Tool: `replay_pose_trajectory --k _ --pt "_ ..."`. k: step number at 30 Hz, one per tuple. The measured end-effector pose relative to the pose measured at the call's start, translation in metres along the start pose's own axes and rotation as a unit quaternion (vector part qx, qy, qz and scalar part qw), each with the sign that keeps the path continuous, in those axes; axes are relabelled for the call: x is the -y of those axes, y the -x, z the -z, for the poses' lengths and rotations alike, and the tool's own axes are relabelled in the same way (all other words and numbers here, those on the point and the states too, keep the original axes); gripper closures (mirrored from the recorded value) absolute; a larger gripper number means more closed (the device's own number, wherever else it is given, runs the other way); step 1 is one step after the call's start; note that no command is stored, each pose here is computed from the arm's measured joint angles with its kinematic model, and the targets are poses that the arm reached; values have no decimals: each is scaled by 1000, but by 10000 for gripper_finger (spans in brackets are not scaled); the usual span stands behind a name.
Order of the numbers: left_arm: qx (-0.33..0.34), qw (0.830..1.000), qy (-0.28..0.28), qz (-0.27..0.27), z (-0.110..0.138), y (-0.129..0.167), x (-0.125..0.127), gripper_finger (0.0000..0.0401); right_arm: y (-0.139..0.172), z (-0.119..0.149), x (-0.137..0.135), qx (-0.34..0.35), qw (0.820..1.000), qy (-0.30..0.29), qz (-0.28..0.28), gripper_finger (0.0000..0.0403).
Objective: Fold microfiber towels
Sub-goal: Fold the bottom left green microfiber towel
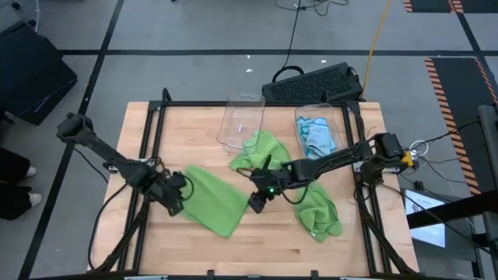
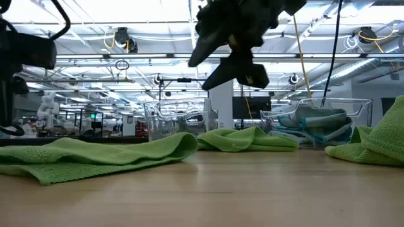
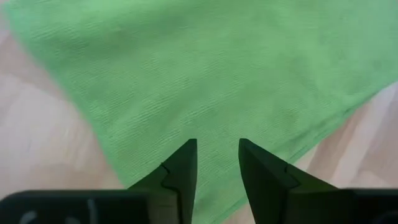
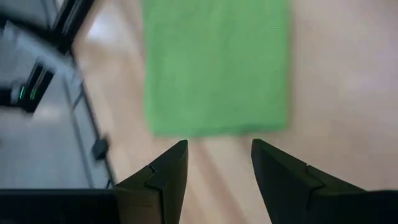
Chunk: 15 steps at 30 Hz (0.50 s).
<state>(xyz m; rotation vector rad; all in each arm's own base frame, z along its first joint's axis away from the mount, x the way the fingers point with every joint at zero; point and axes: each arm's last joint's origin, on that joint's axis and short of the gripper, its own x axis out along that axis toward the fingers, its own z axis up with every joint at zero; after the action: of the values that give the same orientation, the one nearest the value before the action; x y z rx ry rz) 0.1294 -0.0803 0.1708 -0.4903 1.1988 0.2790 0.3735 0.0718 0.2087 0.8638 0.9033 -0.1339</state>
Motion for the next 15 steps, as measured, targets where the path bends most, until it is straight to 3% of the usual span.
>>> replay_pose_trajectory --k 4,8,10,12,15 --pt "35 998 44 16 -1 10 -4 281 2 -12 9 28 999 -26 21 234" --pt "64 988 141 16 -3 14 -6 281 4 -19 16 32 998 -44 30 234" --pt "61 968 242 5 -2 12 -8 281 4 -22 18 35 998 -52 31 234" --pt "57 939 340 -11 -1 9 -11 281 4 -24 19 38 997 -58 31 234" --pt "60 924 377 15 -4 3 -3 281 4 -24 19 37 997 -58 31 234"
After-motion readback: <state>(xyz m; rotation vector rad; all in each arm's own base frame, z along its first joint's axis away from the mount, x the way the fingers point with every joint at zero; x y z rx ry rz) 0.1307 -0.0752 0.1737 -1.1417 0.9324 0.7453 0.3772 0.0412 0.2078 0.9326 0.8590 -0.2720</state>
